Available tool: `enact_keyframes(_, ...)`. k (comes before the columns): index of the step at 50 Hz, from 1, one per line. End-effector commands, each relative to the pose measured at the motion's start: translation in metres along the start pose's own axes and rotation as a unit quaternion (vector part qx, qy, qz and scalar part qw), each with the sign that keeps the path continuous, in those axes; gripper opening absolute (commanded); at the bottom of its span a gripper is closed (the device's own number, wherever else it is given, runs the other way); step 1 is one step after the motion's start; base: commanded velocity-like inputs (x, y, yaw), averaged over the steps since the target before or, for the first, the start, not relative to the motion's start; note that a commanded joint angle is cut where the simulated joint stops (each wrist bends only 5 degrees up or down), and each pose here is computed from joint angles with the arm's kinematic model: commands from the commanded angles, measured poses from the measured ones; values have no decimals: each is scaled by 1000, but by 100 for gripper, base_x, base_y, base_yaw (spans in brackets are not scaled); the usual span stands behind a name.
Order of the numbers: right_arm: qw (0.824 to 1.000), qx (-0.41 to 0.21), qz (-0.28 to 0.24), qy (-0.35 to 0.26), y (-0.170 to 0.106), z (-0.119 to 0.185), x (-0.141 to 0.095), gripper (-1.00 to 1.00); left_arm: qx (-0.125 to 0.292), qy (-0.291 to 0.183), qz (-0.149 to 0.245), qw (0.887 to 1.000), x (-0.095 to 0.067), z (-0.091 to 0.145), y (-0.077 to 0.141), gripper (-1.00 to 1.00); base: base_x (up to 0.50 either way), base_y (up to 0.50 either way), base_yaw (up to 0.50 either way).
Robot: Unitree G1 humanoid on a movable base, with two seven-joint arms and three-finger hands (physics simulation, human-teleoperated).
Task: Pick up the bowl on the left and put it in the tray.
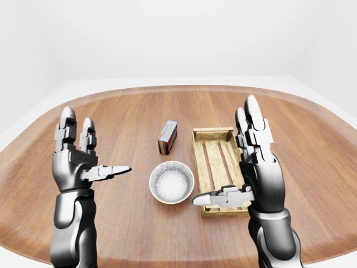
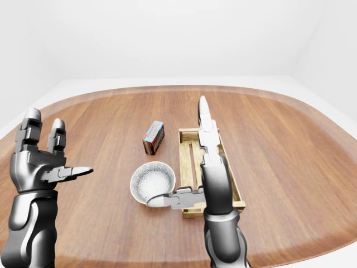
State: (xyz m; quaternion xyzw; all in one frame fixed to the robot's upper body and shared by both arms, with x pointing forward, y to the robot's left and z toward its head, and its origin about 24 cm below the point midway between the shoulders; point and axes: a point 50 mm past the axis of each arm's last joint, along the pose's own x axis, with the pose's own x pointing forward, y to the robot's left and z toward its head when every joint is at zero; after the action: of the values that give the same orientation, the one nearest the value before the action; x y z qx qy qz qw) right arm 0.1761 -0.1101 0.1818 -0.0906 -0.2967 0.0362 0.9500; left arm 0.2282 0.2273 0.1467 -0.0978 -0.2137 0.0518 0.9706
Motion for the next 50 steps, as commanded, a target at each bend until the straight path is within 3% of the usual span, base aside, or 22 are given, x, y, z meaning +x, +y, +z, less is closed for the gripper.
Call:
enact_keyframes(1,998,-40,45,-14,20,0,5,100,0,-1,2,1000,0,1,1,100,0,0,0)
enact_keyframes(10,990,-90,109,13,48,-21,11,100,-1,-3,2,1000,0,1,1,100,0,0,0)
enact_keyframes(23,961,-164,218,40,80,-41,15,100,-2,-3,3,1000,0,1,1,100,0,0,0)
enact_keyframes(24,957,-173,230,46,83,-45,14,100,-2,-1,3,1000,1,1,1,100,0,0,0)
enact_keyframes(25,936,-199,282,68,97,-61,8,100,-1,1,4,1000,1,-1,2,100,0,0,0)
enact_keyframes(26,930,-205,294,78,99,-64,6,100,-1,1,5,1000,1,-1,2,100,0,0,0)
enact_keyframes(32,919,-223,306,111,101,-76,5,100,-1,2,5,1000,2,-1,2,100,0,0,0)
enact_keyframes(33,867,-283,379,159,105,-111,2,100,-1,-1,7,1000,2,0,3,100,0,0,0)
enact_keyframes(37,853,-302,385,183,103,-117,1,100,-1,0,8,1000,3,0,3,100,0,0,0)
enact_keyframes(50,838,-322,388,212,98,-125,1,100,-1,0,8,1000,2,0,3,100,0,0,0)
